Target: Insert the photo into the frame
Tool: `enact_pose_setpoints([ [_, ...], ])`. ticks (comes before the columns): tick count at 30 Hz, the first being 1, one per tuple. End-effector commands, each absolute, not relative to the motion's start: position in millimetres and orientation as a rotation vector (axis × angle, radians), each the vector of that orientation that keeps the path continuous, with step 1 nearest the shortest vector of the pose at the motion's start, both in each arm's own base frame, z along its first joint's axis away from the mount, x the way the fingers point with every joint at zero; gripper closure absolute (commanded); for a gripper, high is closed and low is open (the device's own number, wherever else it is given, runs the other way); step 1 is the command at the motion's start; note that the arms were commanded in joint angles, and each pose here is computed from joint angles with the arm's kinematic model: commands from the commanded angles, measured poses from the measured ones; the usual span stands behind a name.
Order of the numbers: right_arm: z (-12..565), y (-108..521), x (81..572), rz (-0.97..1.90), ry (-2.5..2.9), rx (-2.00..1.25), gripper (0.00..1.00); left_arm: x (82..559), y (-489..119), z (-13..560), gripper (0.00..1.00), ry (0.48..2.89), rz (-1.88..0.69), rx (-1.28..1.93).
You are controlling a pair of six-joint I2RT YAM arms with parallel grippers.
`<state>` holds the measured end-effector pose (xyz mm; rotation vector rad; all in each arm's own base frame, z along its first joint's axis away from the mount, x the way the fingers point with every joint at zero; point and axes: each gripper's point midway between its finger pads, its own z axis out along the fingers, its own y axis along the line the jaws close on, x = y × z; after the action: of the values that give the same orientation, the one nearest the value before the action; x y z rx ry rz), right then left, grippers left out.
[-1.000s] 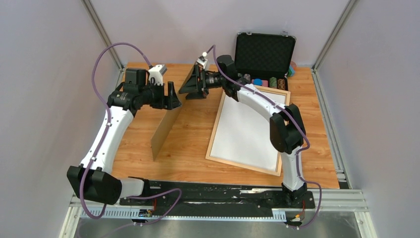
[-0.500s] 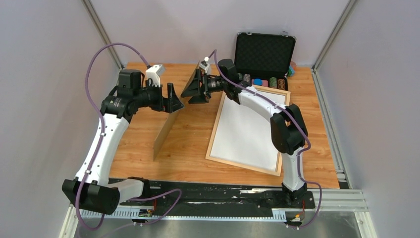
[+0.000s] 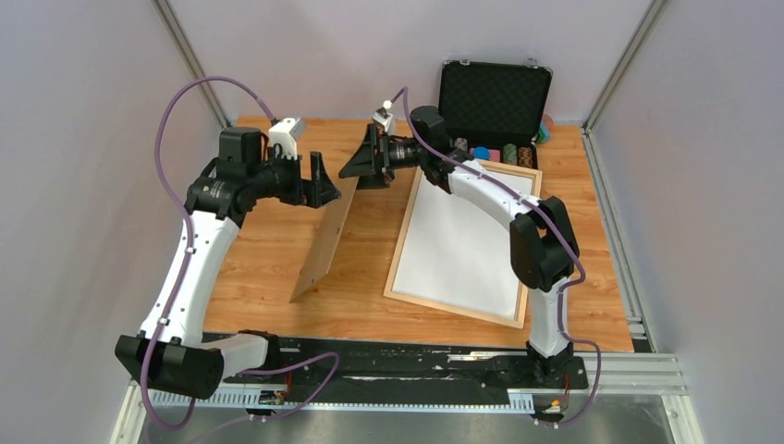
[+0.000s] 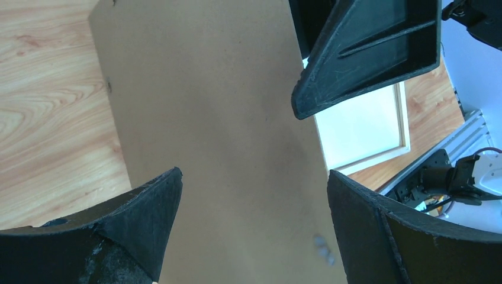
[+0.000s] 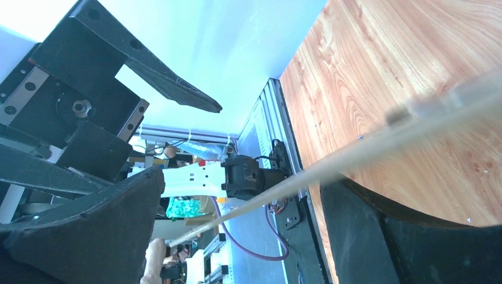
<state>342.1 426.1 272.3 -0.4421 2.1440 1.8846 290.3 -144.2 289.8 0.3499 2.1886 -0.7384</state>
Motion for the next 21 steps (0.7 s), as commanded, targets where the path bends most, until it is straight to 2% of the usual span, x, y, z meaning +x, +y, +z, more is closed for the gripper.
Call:
enact_pose_setpoints([
  [1,311,419,330,1.913,2.031,-0.508,0.00,294,-138,305,0.00,2.150,-0.683,0.359],
  [6,304,419,332,1.891,2.043,-0.492,0.02,294,-131,307,0.00,2.151,-0.672,0.337],
  [11,270,420,344,1.764,2.127,-0.416,0.06,295,-117,306,0.00,2.160,-0.666,0.295],
  [15,232,425,354,1.668,2.220,-0.372,0.14,297,-99,300,0.00,2.177,-0.629,0.255],
  [17,219,429,360,1.631,2.246,-0.370,0.23,298,-86,292,0.00,2.201,-0.596,0.231],
  [21,189,430,375,1.534,2.302,-0.346,0.52,303,-57,261,0.00,2.278,-0.531,0.166],
])
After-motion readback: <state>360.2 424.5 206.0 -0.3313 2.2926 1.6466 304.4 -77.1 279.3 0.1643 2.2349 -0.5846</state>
